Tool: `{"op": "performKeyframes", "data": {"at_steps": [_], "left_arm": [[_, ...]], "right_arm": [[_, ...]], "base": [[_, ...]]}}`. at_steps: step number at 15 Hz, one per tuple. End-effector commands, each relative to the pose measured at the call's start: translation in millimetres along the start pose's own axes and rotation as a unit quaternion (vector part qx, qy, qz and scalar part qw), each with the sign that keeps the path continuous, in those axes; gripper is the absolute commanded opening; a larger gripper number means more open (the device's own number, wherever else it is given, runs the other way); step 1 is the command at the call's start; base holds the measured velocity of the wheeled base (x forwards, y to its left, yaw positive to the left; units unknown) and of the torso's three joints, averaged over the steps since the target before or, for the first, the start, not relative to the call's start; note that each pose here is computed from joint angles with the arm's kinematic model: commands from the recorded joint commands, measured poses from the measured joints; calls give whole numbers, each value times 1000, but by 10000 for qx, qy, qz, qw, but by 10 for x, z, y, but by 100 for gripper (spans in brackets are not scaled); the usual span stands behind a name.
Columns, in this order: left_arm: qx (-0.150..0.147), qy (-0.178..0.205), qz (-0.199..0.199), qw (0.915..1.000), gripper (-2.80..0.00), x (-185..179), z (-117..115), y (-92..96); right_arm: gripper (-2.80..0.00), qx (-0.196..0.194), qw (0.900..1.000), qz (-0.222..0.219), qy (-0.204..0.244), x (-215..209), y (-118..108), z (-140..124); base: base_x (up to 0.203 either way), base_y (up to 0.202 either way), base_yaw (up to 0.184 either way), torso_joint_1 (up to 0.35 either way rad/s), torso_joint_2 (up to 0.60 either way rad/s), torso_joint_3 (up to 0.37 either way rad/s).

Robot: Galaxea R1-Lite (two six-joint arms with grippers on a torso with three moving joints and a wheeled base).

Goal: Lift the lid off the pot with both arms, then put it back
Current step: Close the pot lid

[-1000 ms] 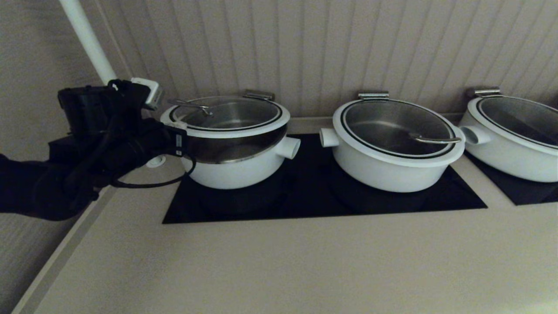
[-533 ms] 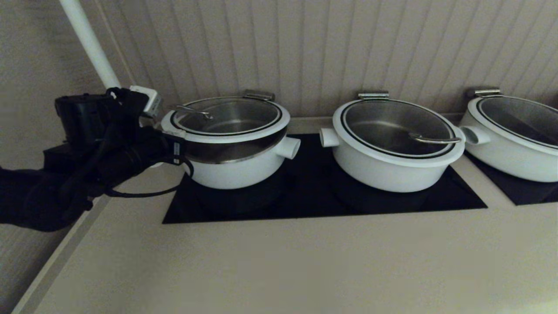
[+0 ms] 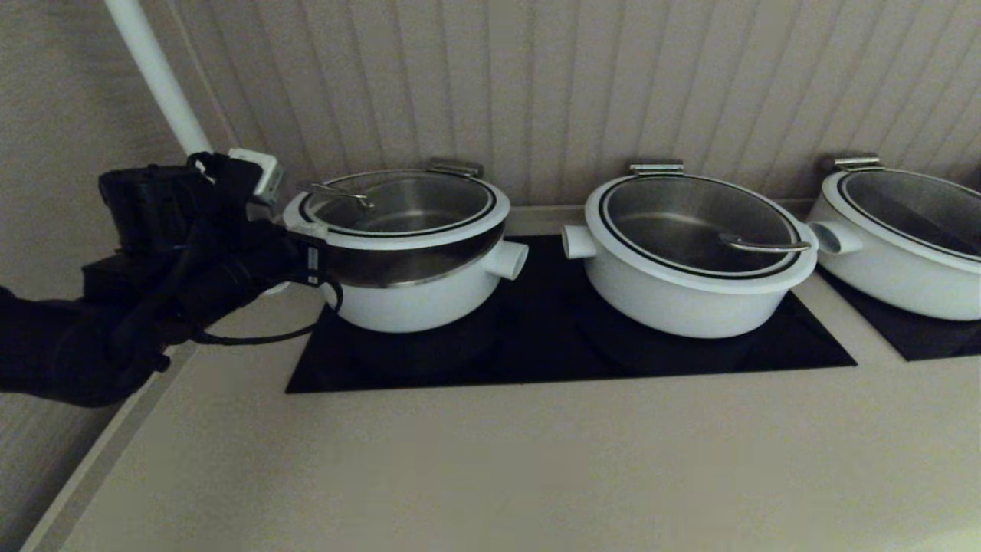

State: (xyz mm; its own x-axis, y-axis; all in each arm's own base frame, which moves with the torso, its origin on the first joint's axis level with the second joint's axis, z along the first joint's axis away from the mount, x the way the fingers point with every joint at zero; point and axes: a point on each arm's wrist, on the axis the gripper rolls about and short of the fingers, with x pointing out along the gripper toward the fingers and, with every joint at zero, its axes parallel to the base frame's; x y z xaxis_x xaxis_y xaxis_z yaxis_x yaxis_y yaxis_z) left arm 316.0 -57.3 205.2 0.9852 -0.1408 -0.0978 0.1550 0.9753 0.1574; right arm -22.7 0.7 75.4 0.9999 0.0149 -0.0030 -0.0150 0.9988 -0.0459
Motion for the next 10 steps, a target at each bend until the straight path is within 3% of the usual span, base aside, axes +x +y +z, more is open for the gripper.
{"op": "performKeyframes", "data": {"at_steps": [1, 10], "left_arm": [[18, -72, 9, 10000, -280, 62, -37, -9], [55, 191, -32, 9998, -280, 7, -186, -34]], "right_arm": [[-280, -8, 10000, 2, 0, 0, 0, 0], [-280, 0, 10000, 2, 0, 0, 0, 0]], "base": [[0, 0, 0, 0, 0, 0], [0, 0, 0, 0, 0, 0]]}}
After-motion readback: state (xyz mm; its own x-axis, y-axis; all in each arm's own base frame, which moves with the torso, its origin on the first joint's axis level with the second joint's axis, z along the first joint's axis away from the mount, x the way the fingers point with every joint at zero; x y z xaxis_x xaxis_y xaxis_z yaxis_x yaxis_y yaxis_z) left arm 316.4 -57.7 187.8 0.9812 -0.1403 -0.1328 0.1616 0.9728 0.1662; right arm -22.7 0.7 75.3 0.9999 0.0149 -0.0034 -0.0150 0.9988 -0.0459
